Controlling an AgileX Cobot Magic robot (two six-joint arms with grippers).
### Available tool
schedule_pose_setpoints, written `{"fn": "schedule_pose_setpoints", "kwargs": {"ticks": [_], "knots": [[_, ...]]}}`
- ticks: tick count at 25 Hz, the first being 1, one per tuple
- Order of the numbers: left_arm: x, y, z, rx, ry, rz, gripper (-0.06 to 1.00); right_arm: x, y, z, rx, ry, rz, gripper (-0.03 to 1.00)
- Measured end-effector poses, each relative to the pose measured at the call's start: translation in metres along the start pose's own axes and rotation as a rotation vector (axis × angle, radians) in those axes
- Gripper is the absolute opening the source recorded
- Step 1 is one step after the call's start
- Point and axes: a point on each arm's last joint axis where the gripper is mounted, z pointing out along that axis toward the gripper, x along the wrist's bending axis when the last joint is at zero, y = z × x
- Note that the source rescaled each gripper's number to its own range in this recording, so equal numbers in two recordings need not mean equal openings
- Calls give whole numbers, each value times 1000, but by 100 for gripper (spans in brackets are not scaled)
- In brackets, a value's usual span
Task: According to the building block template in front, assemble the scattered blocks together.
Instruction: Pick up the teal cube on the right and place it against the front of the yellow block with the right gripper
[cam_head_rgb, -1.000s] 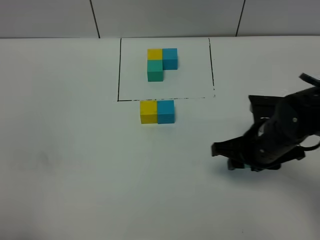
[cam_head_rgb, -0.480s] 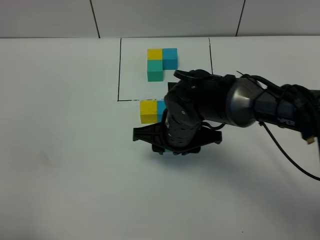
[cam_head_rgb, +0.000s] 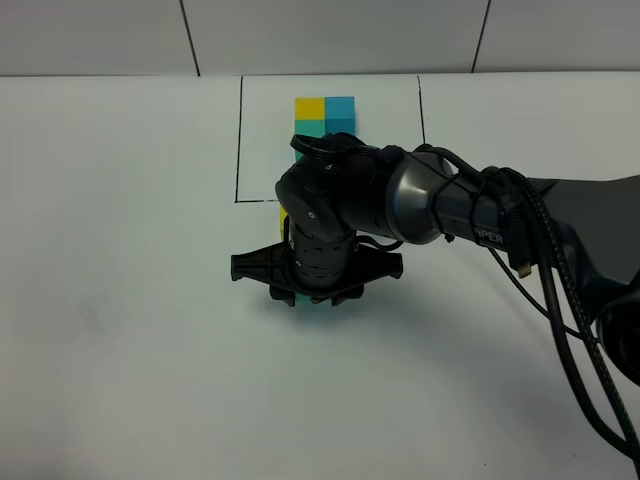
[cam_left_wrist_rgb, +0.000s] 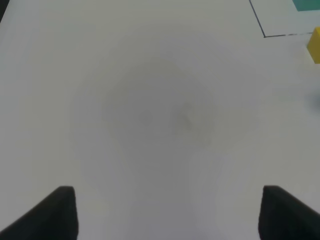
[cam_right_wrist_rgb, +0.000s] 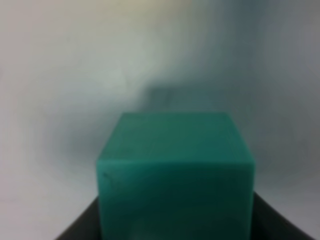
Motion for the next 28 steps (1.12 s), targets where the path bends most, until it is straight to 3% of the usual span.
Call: {"fn": "schedule_pose_setpoints", "kwargs": {"ticks": [28], "knots": [[0,0,0,0,0,0,67,19,26,26,-78,-24,-39,22]]}}
